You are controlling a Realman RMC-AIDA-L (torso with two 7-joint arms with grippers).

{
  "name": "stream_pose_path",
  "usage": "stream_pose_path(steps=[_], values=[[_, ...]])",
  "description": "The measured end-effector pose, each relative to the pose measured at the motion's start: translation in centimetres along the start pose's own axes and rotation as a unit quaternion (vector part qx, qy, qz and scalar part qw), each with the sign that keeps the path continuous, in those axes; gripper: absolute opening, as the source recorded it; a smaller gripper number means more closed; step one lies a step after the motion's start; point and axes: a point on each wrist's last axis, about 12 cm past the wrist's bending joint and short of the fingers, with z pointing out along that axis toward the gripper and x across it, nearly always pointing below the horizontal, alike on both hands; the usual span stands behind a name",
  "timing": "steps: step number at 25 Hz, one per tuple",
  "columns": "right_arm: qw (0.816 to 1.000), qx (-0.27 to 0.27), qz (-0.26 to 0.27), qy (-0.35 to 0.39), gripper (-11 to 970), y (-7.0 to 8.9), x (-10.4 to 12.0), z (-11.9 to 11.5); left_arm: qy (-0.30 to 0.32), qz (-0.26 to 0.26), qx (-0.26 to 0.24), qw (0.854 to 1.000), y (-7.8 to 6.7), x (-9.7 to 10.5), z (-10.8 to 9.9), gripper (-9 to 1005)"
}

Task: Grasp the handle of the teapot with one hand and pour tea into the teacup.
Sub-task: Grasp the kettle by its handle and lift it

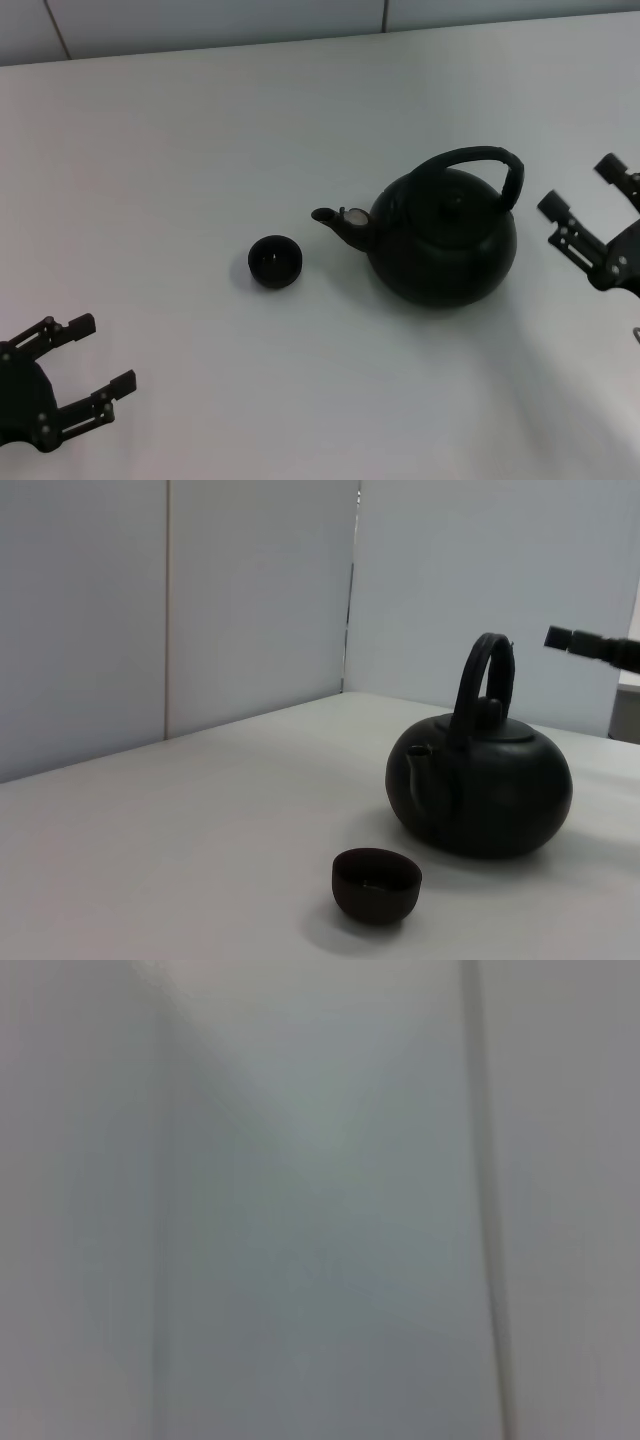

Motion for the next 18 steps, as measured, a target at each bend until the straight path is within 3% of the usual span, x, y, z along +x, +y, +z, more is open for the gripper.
stream_pose_path(steps=[4,8,18], values=[[0.997,0.069,-0.015,0.010,775,2.2,1.6,1.2,-0.003,-0.001,-0.001,1.000,0.0,-0.1,0.1,818],[0.996,0.078,-0.028,0.028,771,3.2,2.3,1.8,-0.004,-0.002,0.000,1.000,0.0,-0.1,0.2,818],[0.995,0.079,-0.037,0.039,762,3.1,2.6,2.3,-0.008,-0.004,0.002,1.000,-0.1,-0.1,0.4,818]])
